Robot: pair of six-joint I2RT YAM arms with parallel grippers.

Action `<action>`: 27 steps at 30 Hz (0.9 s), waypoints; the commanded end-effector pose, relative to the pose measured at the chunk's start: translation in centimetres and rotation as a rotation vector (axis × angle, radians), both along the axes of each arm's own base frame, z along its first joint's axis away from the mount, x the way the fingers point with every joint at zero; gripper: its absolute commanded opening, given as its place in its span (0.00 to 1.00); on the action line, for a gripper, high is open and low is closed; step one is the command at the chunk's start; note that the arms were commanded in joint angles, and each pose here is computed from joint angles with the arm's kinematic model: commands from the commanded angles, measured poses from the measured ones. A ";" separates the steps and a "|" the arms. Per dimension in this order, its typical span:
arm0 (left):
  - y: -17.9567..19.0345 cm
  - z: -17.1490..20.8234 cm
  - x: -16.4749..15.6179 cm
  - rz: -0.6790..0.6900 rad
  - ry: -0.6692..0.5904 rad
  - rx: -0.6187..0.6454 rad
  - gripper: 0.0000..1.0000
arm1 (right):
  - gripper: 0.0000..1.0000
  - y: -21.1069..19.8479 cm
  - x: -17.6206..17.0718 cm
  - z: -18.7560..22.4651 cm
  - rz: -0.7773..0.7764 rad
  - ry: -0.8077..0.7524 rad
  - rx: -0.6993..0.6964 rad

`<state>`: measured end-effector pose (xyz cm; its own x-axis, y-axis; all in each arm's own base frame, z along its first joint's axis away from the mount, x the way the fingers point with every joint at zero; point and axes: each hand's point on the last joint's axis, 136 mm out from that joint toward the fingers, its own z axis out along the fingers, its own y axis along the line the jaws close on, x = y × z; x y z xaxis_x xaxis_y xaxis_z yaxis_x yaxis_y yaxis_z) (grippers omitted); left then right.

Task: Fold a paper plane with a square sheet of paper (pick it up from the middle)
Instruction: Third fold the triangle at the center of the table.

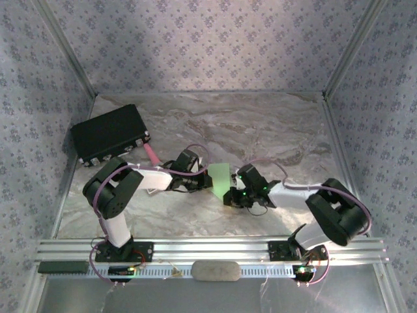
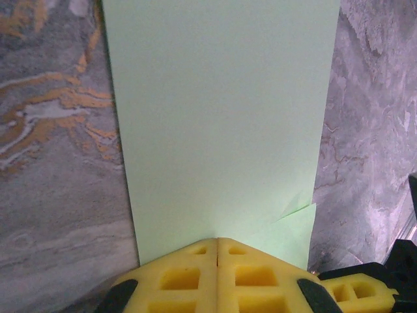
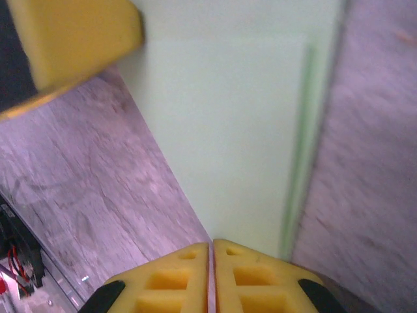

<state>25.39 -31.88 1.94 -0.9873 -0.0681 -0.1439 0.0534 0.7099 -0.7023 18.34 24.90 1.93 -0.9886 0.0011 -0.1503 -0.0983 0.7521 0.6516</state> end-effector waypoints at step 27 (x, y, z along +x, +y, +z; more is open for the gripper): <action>1.3 -2.2 -0.6 0.028 0.063 0.097 0.01 | 0.06 -0.8 1.1 -1.0 -0.063 0.066 -0.055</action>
<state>25.32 -32.01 1.97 -0.9894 -0.0646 -0.1298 0.0468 0.7054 -0.7073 20.39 25.13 2.32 -0.9917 0.0328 -0.1246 -0.0555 0.7643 0.6425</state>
